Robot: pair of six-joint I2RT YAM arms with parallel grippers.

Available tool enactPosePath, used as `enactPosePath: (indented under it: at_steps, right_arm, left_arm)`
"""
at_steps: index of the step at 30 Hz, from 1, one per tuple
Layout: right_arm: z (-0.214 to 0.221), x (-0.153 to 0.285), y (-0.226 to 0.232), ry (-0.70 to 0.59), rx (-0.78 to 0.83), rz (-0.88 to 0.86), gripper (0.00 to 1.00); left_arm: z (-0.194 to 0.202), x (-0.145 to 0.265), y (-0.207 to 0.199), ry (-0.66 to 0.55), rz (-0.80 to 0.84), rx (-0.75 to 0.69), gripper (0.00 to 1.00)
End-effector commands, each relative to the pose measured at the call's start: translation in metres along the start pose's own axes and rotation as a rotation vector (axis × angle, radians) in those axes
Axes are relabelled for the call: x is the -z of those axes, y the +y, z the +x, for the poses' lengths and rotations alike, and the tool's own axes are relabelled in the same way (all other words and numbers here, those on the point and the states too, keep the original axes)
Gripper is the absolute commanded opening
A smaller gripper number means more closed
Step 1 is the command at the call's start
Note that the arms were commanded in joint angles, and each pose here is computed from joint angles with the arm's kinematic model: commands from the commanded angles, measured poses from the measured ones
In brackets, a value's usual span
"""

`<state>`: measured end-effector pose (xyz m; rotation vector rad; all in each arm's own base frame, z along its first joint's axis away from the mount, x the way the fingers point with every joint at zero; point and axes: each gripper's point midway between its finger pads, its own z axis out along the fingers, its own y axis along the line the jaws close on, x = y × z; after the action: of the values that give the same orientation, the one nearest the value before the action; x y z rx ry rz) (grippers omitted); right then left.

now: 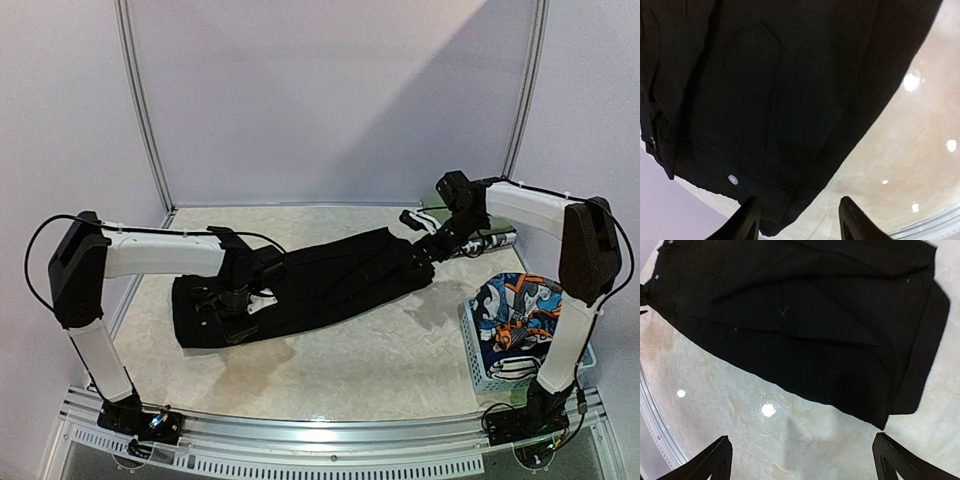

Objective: Fold and stack the mixed laundry pile
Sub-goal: Rotate the rectangle-folded shirt.

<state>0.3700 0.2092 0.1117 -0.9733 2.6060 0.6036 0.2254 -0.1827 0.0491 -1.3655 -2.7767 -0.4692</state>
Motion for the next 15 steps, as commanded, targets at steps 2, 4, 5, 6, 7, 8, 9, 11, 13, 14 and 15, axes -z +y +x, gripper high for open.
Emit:
enactPosePath:
  at_steps: [2,4,5,6,7,8,9,11,13,14,15]
  right_arm:
    - [-0.025,0.044,0.005,-0.153,0.01,0.016,0.99]
    - [-0.021,0.04,0.006,-0.127,-0.007,-0.02,0.99]
    - [-0.017,0.033,0.006,-0.104,-0.022,-0.045,0.99]
    - [-0.015,0.029,0.008,-0.094,-0.032,-0.068,0.99]
    - [-0.013,0.024,0.008,-0.083,-0.044,-0.089,0.99]
    - [-0.012,0.02,0.008,-0.078,-0.051,-0.101,0.99]
    - [-0.012,0.018,0.008,-0.076,-0.06,-0.107,0.99]
    - [-0.011,0.015,0.007,-0.07,-0.072,-0.114,0.99]
    - [-0.008,0.007,0.001,-0.05,-0.093,-0.102,0.96]
    - [-0.006,0.003,-0.002,-0.038,-0.106,-0.094,0.94]
    - [-0.002,-0.005,-0.007,-0.012,-0.12,-0.083,0.92]
  left_arm:
    - [0.01,-0.015,0.013,0.09,-0.122,-0.071,0.55]
    - [0.011,-0.023,0.012,0.113,-0.134,-0.089,0.54]
    - [0.01,-0.026,0.01,0.121,-0.129,-0.096,0.51]
    - [0.01,-0.028,0.006,0.129,-0.119,-0.107,0.48]
    - [0.009,-0.03,0.002,0.131,-0.108,-0.118,0.45]
    - [0.008,-0.031,-0.003,0.132,-0.095,-0.128,0.42]
    - [0.008,-0.032,-0.007,0.133,-0.081,-0.138,0.38]
    - [0.008,-0.033,-0.017,0.144,-0.049,-0.158,0.31]
    - [0.007,-0.035,-0.024,0.153,-0.03,-0.171,0.16]
    - [0.007,-0.034,-0.026,0.156,-0.027,-0.174,0.07]
    - [0.006,-0.034,-0.029,0.159,-0.023,-0.179,0.0]
